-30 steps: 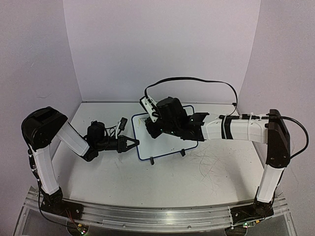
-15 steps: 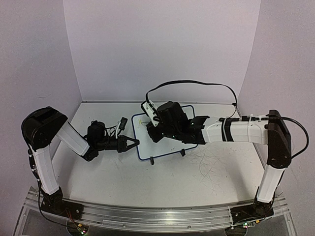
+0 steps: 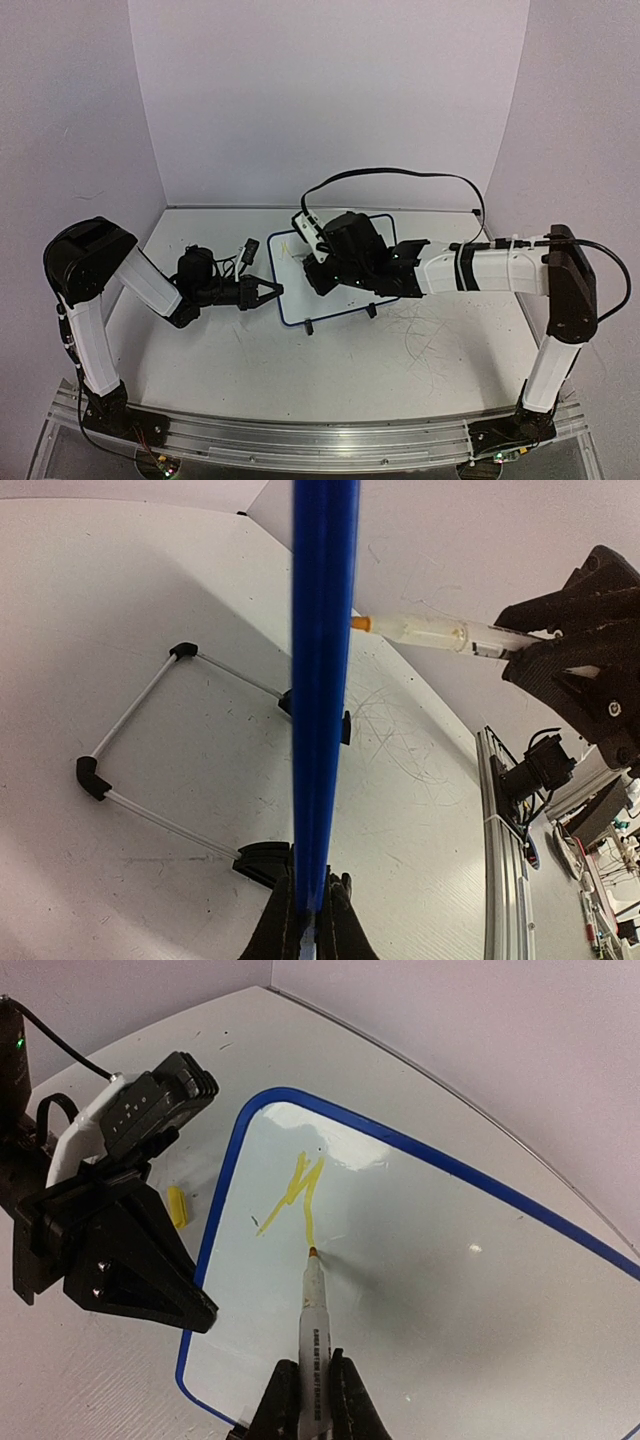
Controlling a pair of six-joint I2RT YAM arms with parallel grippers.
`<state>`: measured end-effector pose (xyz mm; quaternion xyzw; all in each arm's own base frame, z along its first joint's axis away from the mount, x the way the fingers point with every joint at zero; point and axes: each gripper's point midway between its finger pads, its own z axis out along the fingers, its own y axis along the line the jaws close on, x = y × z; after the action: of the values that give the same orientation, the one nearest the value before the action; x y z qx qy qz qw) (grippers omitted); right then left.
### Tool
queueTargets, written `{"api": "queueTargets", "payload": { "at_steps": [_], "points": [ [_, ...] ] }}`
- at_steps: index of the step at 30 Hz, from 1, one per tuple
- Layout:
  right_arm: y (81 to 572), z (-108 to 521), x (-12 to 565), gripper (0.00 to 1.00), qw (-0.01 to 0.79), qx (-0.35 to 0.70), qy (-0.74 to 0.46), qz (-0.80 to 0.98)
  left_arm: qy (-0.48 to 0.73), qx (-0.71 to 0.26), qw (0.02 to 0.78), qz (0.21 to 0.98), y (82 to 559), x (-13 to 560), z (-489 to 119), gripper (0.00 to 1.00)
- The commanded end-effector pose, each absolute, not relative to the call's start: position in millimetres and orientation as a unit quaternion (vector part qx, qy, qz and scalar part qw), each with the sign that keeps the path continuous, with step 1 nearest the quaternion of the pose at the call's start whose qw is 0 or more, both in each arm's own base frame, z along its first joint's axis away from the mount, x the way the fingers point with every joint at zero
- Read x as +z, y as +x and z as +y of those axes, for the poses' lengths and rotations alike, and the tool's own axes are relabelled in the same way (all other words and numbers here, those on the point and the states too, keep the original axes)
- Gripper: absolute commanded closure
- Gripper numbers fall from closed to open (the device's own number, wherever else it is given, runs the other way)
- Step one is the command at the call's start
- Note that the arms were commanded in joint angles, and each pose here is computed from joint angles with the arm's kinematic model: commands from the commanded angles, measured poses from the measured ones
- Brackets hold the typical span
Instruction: Write a sentence on the whiteboard
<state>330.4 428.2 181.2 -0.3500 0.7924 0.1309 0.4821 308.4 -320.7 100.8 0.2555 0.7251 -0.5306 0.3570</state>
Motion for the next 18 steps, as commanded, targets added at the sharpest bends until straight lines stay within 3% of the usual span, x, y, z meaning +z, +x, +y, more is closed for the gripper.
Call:
{"api": "queueTargets", "payload": {
  "at_steps": [1,18],
  "points": [
    [333.8,417.9,190.8,1.0,0.49,0.126,-0.331,0.796,0.267,-0.533,0.368,0.713,312.0,114.9,-324.5,1.0],
    [350.2,423.0,207.8,1.0,0.516,0.105,-0.319,0.788,0.268,-0.533,0.366,0.714,310.0,114.8,-323.8,1.0]
  ]
}}
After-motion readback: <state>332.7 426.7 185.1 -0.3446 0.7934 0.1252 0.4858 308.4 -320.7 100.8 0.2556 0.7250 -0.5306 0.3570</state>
